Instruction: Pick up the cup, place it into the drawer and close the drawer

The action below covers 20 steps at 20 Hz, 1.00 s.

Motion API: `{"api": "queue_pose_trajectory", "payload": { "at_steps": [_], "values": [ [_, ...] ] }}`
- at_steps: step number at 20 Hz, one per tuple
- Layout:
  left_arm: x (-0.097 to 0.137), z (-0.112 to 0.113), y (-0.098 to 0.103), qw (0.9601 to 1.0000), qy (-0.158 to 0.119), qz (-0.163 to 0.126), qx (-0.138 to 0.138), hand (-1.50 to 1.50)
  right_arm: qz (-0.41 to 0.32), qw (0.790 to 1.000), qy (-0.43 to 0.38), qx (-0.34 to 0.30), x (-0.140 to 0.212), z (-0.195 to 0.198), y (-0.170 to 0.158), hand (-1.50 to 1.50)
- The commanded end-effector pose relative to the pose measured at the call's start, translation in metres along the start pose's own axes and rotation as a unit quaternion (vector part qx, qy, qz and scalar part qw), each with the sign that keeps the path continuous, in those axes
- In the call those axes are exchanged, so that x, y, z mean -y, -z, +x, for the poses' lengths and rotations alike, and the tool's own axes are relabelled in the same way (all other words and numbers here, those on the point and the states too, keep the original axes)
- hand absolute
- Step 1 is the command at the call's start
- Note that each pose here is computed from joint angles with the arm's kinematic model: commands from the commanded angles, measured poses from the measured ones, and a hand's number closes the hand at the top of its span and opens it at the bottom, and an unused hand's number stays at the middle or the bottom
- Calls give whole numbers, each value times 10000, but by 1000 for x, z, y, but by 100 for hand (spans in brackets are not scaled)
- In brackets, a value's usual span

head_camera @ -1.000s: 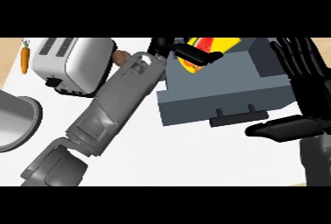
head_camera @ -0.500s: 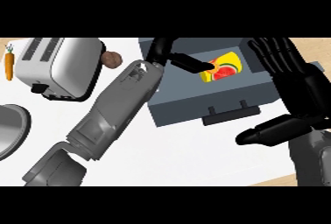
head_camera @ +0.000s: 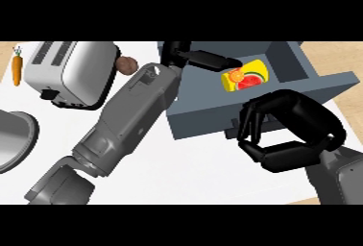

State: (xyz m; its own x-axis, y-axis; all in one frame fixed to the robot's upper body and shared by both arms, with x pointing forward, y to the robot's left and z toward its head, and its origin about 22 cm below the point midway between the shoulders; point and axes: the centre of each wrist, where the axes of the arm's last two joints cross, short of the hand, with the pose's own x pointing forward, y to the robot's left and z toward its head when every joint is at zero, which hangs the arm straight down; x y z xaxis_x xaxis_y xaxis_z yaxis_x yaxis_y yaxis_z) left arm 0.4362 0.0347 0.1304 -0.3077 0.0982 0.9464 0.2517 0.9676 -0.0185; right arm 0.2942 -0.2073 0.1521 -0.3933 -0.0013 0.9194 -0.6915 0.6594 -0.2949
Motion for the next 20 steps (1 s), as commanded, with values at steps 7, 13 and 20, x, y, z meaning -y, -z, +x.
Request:
{"api": "queue_pose_trajectory", "payload": {
  "at_steps": [7,13,20],
  "values": [
    [-7,-11,-5,9982,-238,547,119,-150,627,9622,-2100,-1617,9,8,-20,-150],
    [-18,-28,-18,9955,-632,639,286,-150,392,9455,-2176,-2390,-19,-66,-22,-150],
    [-32,-27,-22,9943,-757,657,351,-150,837,9169,-2403,-3074,-25,-147,-18,-150]
  ]
}}
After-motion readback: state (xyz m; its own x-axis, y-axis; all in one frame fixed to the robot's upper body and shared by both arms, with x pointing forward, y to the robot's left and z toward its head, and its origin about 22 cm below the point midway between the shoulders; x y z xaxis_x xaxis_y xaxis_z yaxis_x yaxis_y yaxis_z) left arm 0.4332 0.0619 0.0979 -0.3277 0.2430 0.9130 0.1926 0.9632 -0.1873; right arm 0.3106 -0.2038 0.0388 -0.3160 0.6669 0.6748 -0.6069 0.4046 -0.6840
